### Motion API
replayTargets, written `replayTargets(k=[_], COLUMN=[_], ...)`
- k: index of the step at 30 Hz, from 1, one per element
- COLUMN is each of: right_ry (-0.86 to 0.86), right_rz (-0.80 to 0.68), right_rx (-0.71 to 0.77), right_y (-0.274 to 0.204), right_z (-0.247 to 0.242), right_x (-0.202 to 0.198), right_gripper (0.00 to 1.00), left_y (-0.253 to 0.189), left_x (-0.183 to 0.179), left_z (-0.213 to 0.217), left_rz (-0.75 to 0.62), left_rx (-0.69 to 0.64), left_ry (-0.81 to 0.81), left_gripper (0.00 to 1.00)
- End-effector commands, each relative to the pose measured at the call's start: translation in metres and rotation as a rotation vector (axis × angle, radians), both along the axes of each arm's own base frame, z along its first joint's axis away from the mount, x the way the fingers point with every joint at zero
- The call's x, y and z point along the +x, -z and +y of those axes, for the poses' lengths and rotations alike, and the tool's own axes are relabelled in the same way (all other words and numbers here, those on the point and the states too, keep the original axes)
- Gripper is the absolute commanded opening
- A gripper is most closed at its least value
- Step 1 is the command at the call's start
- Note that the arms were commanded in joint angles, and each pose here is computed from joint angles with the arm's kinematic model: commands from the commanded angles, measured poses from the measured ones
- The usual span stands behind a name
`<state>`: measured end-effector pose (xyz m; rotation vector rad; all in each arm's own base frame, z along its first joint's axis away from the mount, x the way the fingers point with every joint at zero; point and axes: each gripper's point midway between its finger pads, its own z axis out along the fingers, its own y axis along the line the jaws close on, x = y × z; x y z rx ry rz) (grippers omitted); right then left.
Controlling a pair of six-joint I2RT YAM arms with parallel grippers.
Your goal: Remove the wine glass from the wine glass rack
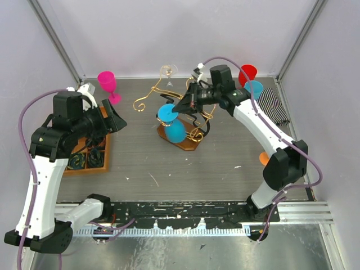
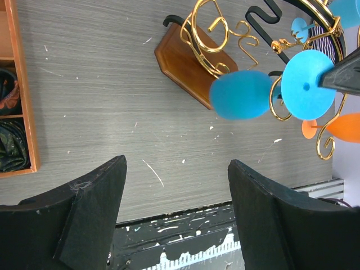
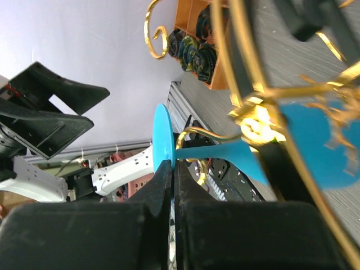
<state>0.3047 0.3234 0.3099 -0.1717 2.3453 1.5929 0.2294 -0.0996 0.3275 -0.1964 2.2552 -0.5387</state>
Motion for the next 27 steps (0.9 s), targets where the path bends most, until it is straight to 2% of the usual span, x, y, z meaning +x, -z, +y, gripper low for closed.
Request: replayTargets(k=[1,8,19,24,27], right_ry=[0.075,0.034,-0.071,-0.153,-0.166], right_rz=[-0.102,-0.108,-0.133,-0.149,-0.232], right_rx=[0.049,0.058,0.047,-0.053,-0.146], right_y=[-0.032,-0.035,-0.046,-0.025,-0.016], right_z=[-0.037,-0.046,-0.035,-0.033,-0.035], right_x=[0.009,-0.022,-0.1,-0.154,-0.176], right_gripper=[0.01,0.01,0.01,0.01,0.01], left_y=[-0.001,0.002,0.004,0.005,0.006], left_x=[-0.003,-0.001,-0.008,-0.008,-0.008], left_z=[-0.001,-0.004,0.001,0.003,0.003], left_rz=[-0.008,-0.002,-0.005,-0.002,0.0], left_rx=[-0.003,-0.013,0.006,0.015,0.02], left_ry=[0.013,0.017,0.012,0.01,0.009], left_gripper=[0.8,0.79,0.8,0.81,0.81])
